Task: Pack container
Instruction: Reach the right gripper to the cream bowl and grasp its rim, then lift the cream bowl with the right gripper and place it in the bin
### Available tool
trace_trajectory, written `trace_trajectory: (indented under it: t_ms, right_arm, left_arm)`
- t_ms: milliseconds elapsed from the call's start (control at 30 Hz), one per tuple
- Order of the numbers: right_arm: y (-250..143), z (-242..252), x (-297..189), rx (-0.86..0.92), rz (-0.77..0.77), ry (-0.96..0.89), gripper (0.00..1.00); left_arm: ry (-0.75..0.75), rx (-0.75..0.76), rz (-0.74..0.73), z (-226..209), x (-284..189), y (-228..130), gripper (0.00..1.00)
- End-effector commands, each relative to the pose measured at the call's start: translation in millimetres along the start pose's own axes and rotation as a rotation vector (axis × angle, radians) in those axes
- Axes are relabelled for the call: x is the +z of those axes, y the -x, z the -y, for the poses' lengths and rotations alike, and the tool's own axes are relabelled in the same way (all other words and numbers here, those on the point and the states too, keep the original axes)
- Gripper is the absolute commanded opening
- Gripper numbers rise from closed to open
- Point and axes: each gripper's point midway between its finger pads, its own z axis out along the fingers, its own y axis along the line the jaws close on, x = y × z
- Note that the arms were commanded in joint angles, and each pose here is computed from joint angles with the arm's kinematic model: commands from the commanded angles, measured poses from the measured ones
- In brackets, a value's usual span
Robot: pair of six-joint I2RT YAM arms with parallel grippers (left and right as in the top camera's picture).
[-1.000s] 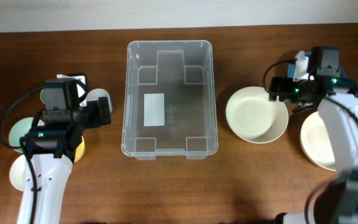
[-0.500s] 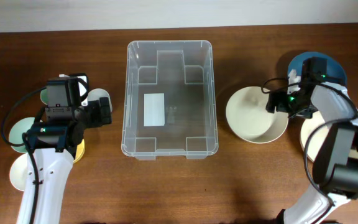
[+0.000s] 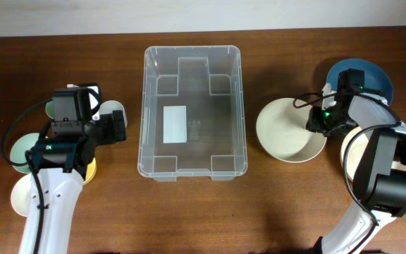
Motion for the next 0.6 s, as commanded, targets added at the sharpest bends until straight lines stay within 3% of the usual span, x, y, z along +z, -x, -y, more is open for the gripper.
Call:
trace_trajectory:
  t_ms: [0,267,567]
  right_arm:
    - [1.9,-1.2,3.7,0.001,-0.004,0.011,0.35]
    - [2.8,-1.1,3.7,0.001,0.0,0.011,0.04]
    - [15.1,-11.3,-7.9,0.046,0.041,0.063,0.04]
  left_arm:
    - [-0.002,-0.019,0.018,-1.1,-3.7,8.3,0.98]
    - [-0.001,-0.019,0.018,-1.2,-3.7,8.2,0.95]
    - [-0.001,-0.018,0.015,-1.3,-3.7,7.3,0.93]
